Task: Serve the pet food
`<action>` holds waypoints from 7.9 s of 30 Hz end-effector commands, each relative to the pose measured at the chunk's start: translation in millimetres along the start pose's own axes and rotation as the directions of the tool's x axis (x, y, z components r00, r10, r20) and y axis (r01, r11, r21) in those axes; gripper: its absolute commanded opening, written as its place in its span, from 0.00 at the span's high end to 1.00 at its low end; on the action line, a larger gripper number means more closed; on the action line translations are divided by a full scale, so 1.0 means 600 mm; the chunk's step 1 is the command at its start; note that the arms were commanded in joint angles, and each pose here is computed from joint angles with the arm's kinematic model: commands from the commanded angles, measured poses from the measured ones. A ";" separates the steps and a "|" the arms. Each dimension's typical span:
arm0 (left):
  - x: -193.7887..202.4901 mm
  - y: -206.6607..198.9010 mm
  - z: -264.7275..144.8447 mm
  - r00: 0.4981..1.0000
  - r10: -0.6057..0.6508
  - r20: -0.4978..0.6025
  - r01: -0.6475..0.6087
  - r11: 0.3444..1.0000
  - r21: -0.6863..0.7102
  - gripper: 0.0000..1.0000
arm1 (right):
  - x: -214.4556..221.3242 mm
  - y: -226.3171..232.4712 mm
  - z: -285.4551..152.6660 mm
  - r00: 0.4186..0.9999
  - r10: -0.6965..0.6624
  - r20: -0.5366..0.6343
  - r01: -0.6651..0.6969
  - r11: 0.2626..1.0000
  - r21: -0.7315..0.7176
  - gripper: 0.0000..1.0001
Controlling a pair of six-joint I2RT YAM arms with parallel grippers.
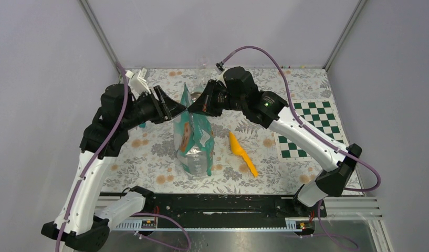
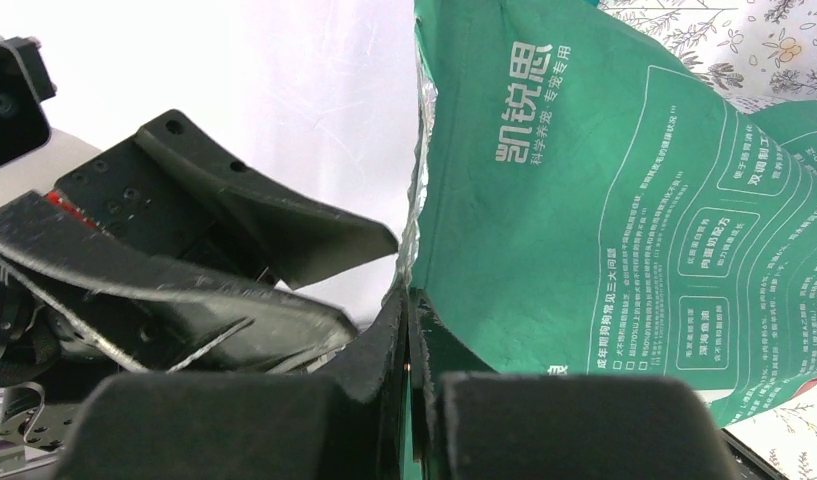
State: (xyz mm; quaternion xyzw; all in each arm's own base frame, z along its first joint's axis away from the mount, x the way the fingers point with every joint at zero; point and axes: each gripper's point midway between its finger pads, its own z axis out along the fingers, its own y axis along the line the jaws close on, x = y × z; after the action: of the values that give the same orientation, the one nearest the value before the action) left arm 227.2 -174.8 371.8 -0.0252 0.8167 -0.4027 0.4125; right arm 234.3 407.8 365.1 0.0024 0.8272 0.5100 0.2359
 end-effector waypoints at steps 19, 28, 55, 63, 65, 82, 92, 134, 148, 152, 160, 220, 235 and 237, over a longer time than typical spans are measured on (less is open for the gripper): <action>0.020 0.019 -0.006 0.995 0.094 -0.038 -0.095 0.995 -0.016 0.77 | -0.012 0.042 -0.018 0.999 -0.032 0.013 0.033 0.997 -0.070 1.00; 0.037 0.013 0.011 0.995 0.030 -0.099 -0.028 0.999 0.023 0.72 | -0.010 0.025 -0.020 0.994 -0.105 0.007 0.105 0.994 -0.011 1.00; 0.012 0.004 0.000 1.000 -0.004 -0.006 0.004 1.000 0.014 1.00 | -0.017 -0.001 -0.053 0.951 -0.310 -0.003 0.306 0.934 0.185 1.00; 0.008 0.023 -0.005 1.000 0.030 -0.005 -0.031 0.998 -0.057 1.00 | -0.038 0.000 -0.078 0.906 -0.422 -0.041 0.417 0.870 0.263 1.00; 0.006 0.019 -0.005 0.999 0.032 -0.005 -0.032 0.998 -0.050 1.00 | -0.037 0.002 -0.078 0.896 -0.439 -0.064 0.440 0.860 0.260 1.00; 0.004 -0.015 0.021 0.997 0.032 -0.068 -0.027 0.998 0.062 0.70 | -0.011 -0.027 -0.039 0.851 -0.497 -0.171 0.525 0.795 0.304 0.68; -0.013 -0.012 0.034 0.994 0.089 -0.060 -0.087 0.996 0.033 0.84 | 0.001 -0.042 -0.027 0.829 -0.518 -0.208 0.559 0.760 0.333 0.83; -0.167 0.029 -0.118 0.919 0.353 0.175 -0.252 0.868 -0.427 0.42 | -0.076 0.065 -0.065 0.836 -0.538 0.106 0.493 0.822 0.285 0.43; -0.157 -0.008 -0.102 0.920 0.346 0.183 -0.284 0.912 -0.296 0.30 | -0.122 0.016 -0.168 0.828 -0.536 0.165 0.444 0.806 0.392 0.32; -0.152 -0.027 -0.099 0.917 0.348 0.195 -0.302 0.925 -0.230 0.29 | -0.132 -0.092 -0.197 0.870 -0.474 0.134 0.348 0.783 0.515 0.32; -0.145 -0.044 -0.100 0.914 0.349 0.209 -0.316 0.932 -0.174 0.27 | -0.025 -0.322 -0.194 0.899 -0.436 -0.043 0.380 0.729 0.569 0.31; -0.173 -0.173 -0.047 0.967 0.064 0.248 -0.128 0.959 0.253 0.05 | -0.189 -0.076 -0.212 0.010 -1.000 0.018 0.849 0.018 0.527 1.00; -0.175 -0.195 -0.010 0.979 0.012 0.202 -0.083 0.934 0.346 0.06 | -0.270 0.011 -0.240 -0.554 -0.766 -0.326 0.493 -0.617 0.613 1.00; -0.173 -0.191 -0.002 0.982 0.014 0.190 -0.080 0.936 0.343 0.07 | -0.271 0.018 -0.236 -0.595 -0.719 -0.360 0.449 -0.669 0.593 1.00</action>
State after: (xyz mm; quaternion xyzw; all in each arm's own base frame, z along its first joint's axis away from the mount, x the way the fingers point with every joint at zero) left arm 261.7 -204.7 513.9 0.0090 0.7026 -0.5124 0.4937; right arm 322.4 254.1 448.7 -0.5296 0.4575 -0.1951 0.6871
